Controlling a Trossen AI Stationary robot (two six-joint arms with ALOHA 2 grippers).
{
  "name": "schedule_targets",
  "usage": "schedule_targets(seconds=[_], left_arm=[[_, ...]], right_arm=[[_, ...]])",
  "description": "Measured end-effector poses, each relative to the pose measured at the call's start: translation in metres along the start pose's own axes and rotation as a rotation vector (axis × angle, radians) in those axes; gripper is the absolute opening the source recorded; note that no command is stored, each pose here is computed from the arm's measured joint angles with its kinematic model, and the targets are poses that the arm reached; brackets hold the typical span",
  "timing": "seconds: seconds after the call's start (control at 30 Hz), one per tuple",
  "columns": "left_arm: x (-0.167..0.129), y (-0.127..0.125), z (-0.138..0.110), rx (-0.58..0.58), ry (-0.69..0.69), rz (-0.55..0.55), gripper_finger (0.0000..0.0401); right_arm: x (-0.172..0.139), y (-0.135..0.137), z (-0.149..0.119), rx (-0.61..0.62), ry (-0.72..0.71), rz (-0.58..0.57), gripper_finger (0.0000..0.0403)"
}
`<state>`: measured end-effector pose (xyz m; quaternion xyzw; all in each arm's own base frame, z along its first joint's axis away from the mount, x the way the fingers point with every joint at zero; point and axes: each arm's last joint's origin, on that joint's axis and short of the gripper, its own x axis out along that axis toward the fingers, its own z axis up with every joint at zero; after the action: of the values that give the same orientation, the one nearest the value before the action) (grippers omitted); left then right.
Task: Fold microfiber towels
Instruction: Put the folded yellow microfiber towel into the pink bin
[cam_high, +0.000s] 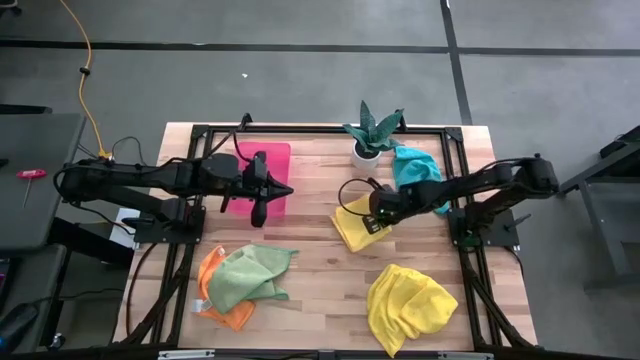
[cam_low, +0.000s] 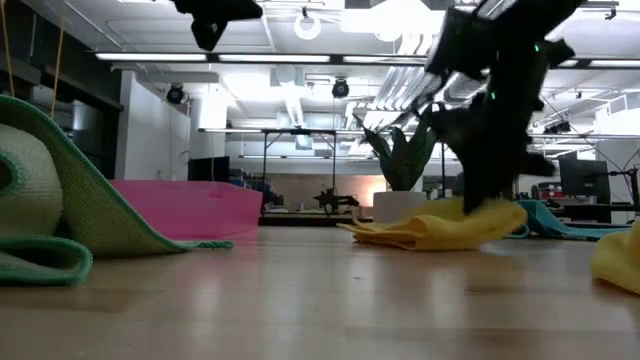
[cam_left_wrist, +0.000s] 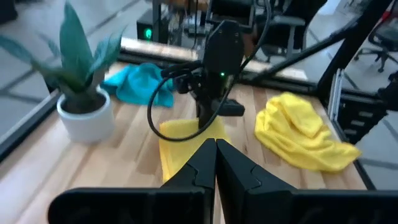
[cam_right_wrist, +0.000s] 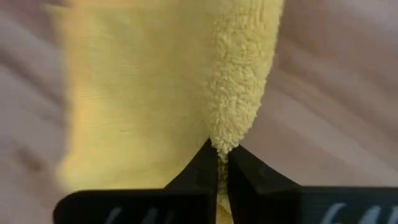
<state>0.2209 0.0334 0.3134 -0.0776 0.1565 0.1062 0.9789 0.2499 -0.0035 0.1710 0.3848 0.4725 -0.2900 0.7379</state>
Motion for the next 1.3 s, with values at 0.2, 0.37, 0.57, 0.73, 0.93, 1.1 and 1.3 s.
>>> schedule_targets(seconds=[0.2, 0.37, 0.57, 0.73, 0.93, 1.1, 1.3], left_arm=[[-0.007, 0.006, 0.013, -0.014, -0.060, 0.044, 0.0025], [-0.014, 0.012, 0.033, -0.021, -0.045, 0.057, 0.0082], [-0.020, 0.025, 0.049, -0.052, 0.046, 0.005, 0.0183], [-0.005, 0.028, 0.058, -0.069, 0.095, -0.136, 0.0254], [0.040, 0.025, 0.055, -0.039, 0.198, -0.225, 0.0292], [0.077, 0.020, 0.041, 0.057, 0.279, -0.296, 0.0293], [0.107, 0.016, 0.022, 0.126, 0.344, -0.388, 0.0294]], right_arm=[[-0.046, 0.030, 0.019, -0.338, -0.116, 0.122, 0.0001], [-0.081, 0.062, 0.030, -0.659, -0.196, 0.179, 0.0001], [-0.106, 0.091, 0.035, -0.901, -0.242, 0.204, 0.0000], [-0.108, 0.109, 0.032, -1.012, -0.243, 0.214, 0.0000], [-0.099, 0.126, 0.025, -1.104, -0.219, 0.228, 0.0000], [-0.097, 0.138, 0.019, -1.177, -0.217, 0.244, 0.0000], [-0.098, 0.146, 0.011, -1.217, -0.222, 0.266, 0.0000]])
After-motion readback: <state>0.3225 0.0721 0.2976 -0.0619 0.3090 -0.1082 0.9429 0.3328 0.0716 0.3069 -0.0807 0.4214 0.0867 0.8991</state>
